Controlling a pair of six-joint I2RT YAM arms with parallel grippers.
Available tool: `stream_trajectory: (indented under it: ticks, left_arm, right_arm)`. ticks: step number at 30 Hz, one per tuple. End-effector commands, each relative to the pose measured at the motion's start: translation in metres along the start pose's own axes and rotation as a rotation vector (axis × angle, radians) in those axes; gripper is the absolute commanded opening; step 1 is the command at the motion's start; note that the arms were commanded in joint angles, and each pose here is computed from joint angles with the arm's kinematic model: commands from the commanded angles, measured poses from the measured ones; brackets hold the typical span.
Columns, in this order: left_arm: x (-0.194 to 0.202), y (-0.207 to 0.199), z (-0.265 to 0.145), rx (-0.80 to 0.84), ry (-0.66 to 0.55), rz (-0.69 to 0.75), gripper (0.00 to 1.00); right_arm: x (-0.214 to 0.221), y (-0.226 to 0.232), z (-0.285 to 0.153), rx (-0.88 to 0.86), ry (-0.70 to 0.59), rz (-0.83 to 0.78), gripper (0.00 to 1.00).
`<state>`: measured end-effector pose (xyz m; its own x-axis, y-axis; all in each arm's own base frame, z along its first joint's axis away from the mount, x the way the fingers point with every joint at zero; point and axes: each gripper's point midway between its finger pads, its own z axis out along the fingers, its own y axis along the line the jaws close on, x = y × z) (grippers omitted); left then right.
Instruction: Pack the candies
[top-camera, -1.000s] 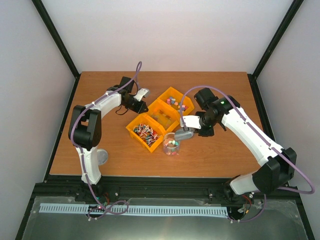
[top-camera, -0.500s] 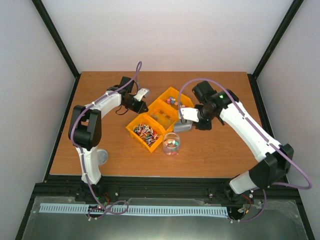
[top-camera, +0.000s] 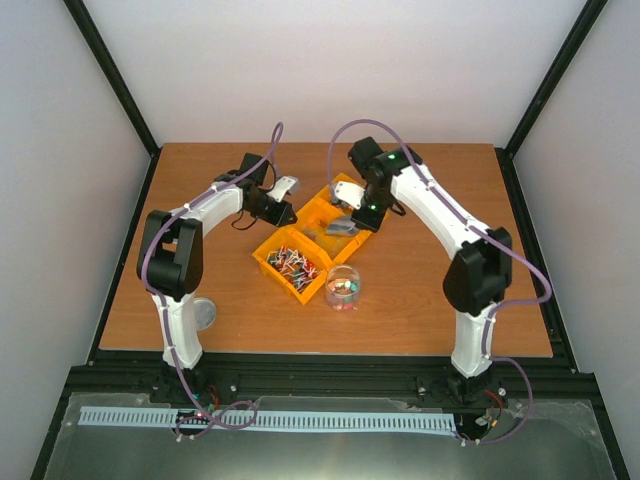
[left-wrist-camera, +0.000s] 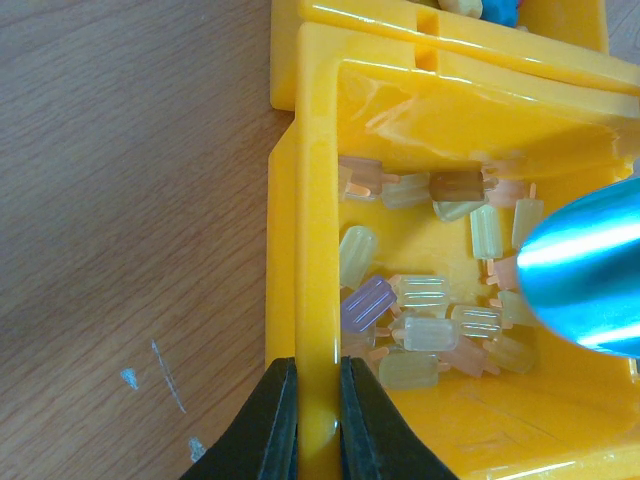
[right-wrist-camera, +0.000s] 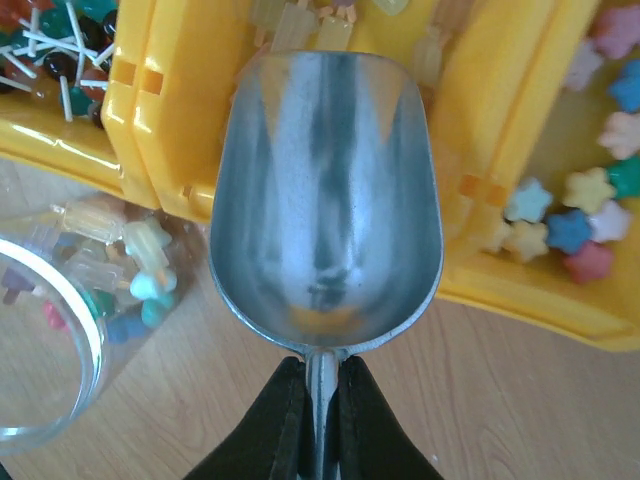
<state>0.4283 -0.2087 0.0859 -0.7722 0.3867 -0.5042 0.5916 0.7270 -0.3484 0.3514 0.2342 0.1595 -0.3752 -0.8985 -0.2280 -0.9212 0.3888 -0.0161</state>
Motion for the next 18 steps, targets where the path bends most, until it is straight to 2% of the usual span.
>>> stream_trajectory:
  ticks: [1, 9, 14, 18]
  left_arm:
    - [-0.004, 0.005, 0.0, -0.019, -0.021, -0.021, 0.01]
    - [-0.003, 0.004, 0.001, -0.013, -0.021, -0.018, 0.01]
    - [-0.003, 0.003, 0.004, -0.003, -0.025, -0.024, 0.01]
    - [-0.004, 0.001, 0.006, 0.004, -0.027, -0.023, 0.01]
  right_arm:
    - [-0.003, 0.01, 0.02, -0.044, 0.06, 0.051, 0.03]
    - [0.013, 0.002, 0.056, -0.032, 0.18, -0.085, 0.03]
    - [0.001, 0.011, 0.079, -0.051, 0.173, -0.154, 0.03]
    - [-0.009, 0.024, 0.104, -0.095, 0.16, -0.151, 0.03]
